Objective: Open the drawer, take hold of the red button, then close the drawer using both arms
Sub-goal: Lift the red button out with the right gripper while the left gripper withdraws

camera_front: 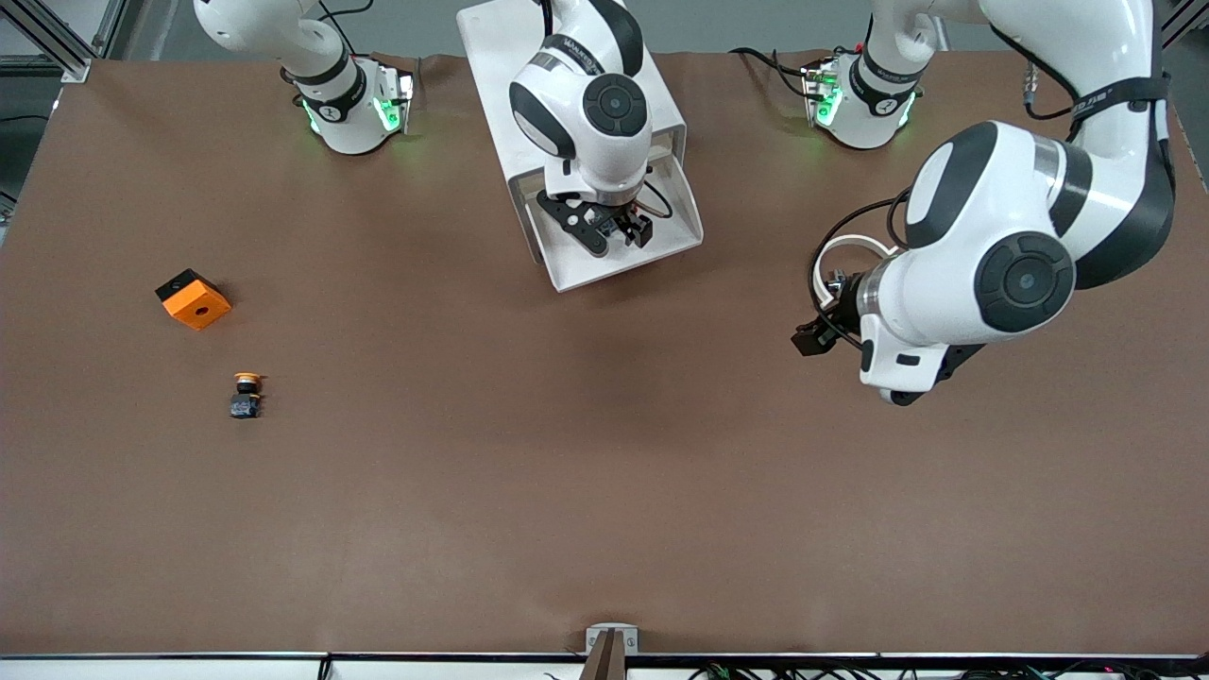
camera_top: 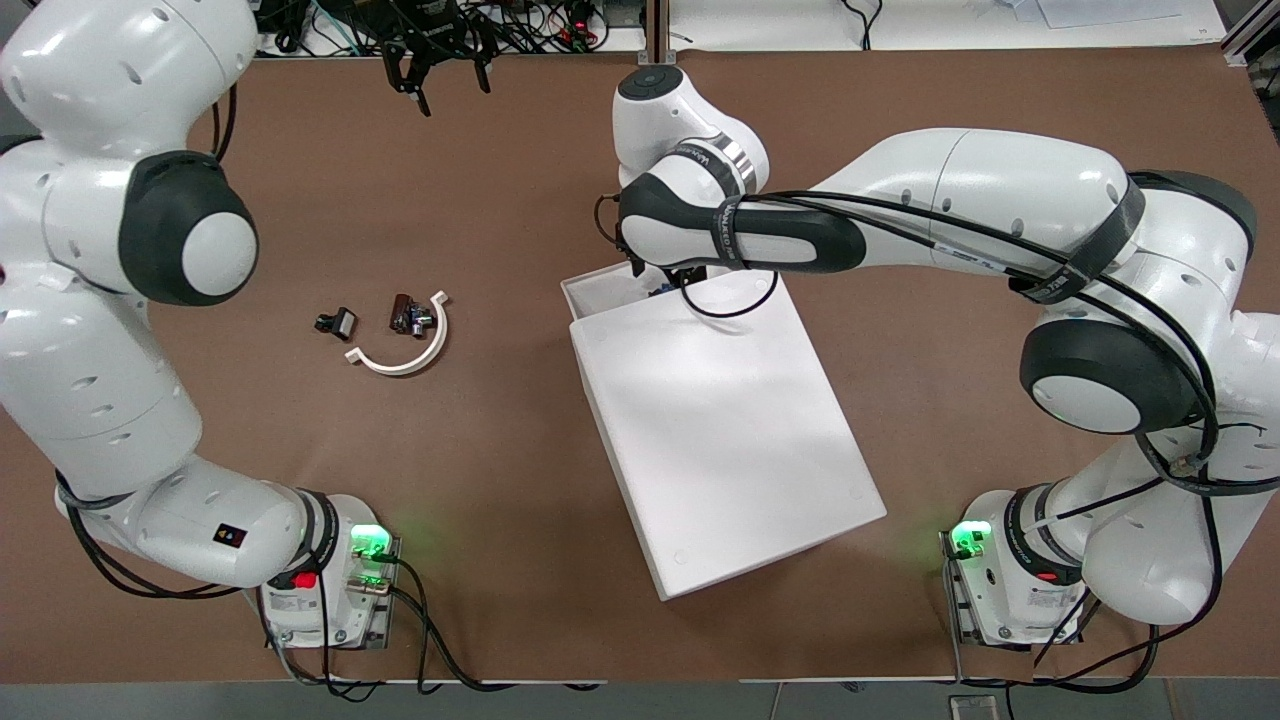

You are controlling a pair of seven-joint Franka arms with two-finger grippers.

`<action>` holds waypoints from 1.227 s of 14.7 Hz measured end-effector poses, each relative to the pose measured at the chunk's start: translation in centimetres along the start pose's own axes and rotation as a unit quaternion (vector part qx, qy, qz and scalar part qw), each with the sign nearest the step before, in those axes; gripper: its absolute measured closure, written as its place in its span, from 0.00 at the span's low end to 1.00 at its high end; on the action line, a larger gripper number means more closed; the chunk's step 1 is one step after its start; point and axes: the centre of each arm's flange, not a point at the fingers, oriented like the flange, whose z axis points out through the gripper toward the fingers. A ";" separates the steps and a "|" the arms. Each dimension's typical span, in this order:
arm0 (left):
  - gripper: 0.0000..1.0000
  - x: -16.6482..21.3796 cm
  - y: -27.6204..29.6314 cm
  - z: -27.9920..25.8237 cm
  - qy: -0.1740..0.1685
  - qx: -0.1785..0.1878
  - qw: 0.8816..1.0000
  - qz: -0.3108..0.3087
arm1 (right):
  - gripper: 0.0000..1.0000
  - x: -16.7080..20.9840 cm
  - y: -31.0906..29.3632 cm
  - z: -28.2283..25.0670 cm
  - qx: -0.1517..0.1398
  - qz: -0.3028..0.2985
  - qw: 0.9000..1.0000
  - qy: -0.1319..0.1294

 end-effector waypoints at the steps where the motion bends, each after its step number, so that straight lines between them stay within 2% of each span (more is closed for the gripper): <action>1: 0.00 0.2 -0.8 0.0 0.008 -0.012 1.000 0.015 | 0.00 0.2 0.0 0.1 -0.001 0.003 1.000 0.000; 4: 0.00 -0.3 -3.3 0.9 0.027 -0.036 0.998 0.044 | 0.00 0.7 0.2 0.6 -0.007 0.007 1.000 0.000; 6: 0.00 -1.2 -4.2 1.6 0.031 -0.039 0.997 0.051 | 0.00 0.8 0.2 0.6 -0.007 0.008 1.000 0.000; 7: 0.00 -1.8 -4.2 2.0 0.031 -0.039 0.997 0.055 | 0.06 0.8 0.2 0.6 -0.007 0.008 1.000 0.000; 8: 0.00 -2.4 -4.1 2.4 0.033 -0.034 0.997 0.062 | 0.06 0.8 0.2 0.7 -0.007 0.008 1.000 0.000; 9: 0.00 -3.2 -3.6 2.8 0.038 -0.028 0.996 0.071 | 0.12 0.8 0.2 0.7 -0.007 0.008 1.000 0.000; 12: 0.00 -5.6 -1.9 3.6 0.049 -0.022 0.993 0.100 | 0.44 0.8 0.2 0.7 -0.008 0.008 1.000 0.000; 14: 0.00 -6.9 -0.8 3.9 0.059 -0.025 0.991 0.118 | 0.59 0.8 0.1 0.8 -0.008 0.008 1.000 0.000; 18: 0.00 -9.3 0.6 5.7 0.055 -0.014 0.988 0.145 | 0.59 0.8 0.1 0.6 -0.006 0.008 1.000 0.000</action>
